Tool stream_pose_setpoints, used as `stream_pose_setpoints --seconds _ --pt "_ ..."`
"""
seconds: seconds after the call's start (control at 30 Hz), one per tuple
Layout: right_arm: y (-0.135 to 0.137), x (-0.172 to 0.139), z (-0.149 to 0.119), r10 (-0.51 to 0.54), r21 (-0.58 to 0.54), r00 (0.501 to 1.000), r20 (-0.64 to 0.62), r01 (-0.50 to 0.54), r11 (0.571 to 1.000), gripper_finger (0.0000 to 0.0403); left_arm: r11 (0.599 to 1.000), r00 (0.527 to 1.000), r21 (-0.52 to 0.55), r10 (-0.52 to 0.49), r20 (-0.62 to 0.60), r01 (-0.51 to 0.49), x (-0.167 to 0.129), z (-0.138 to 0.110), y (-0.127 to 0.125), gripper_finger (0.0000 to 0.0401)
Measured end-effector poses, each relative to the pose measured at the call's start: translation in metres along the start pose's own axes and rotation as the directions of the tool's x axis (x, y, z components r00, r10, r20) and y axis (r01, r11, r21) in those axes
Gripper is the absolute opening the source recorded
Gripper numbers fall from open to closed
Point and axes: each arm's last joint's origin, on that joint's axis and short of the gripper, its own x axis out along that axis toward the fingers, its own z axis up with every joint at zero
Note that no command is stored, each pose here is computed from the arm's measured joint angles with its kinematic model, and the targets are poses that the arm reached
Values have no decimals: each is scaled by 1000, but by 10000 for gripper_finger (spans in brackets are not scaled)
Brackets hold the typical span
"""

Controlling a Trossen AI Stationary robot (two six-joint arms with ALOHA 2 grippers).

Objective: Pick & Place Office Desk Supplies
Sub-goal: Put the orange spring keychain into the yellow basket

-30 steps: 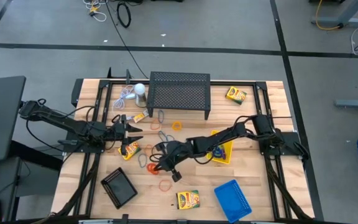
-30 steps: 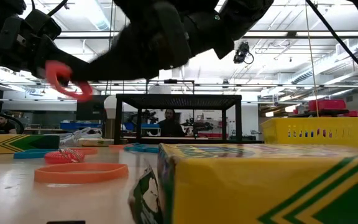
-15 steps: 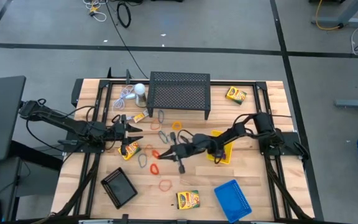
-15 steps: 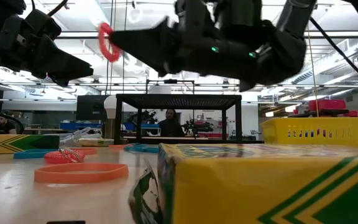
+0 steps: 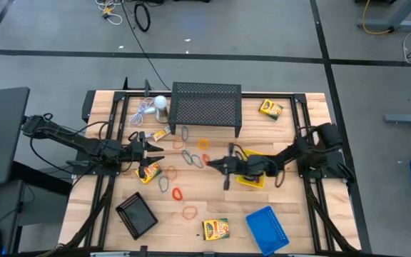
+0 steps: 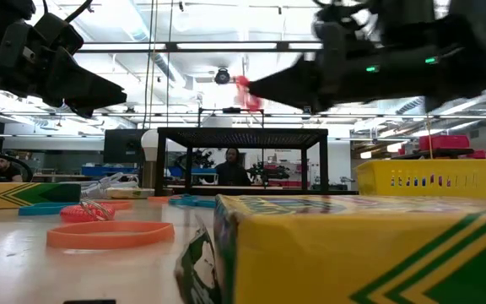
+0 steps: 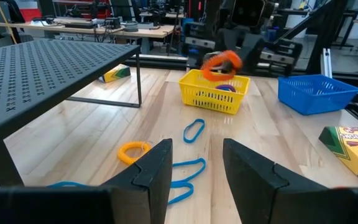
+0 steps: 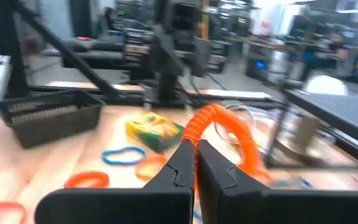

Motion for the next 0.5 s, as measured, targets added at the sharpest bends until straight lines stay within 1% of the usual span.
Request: stream_pose_setpoints --seconds 0.1,0.2,0.3,0.4,0.5 --pt "4 -29 0 -98 3 995 -30 99 995 1 1000 1000 1 0 -2 0 0 0 0 149" --pt "8 -56 -1 -211 19 975 -65 213 977 1 1000 1000 1 0 -3 0 0 0 0 149" --pt "13 -76 -2 -298 26 948 -107 303 953 1 1000 1000 -4 0 -4 0 0 0 0 149" --pt "19 -90 -2 -342 26 927 -154 350 936 1 1000 1000 -9 0 -4 0 0 0 0 149" --pt "21 -99 -2 -358 61 911 -205 377 924 1 1000 1000 -10 0 -4 0 0 0 0 149"
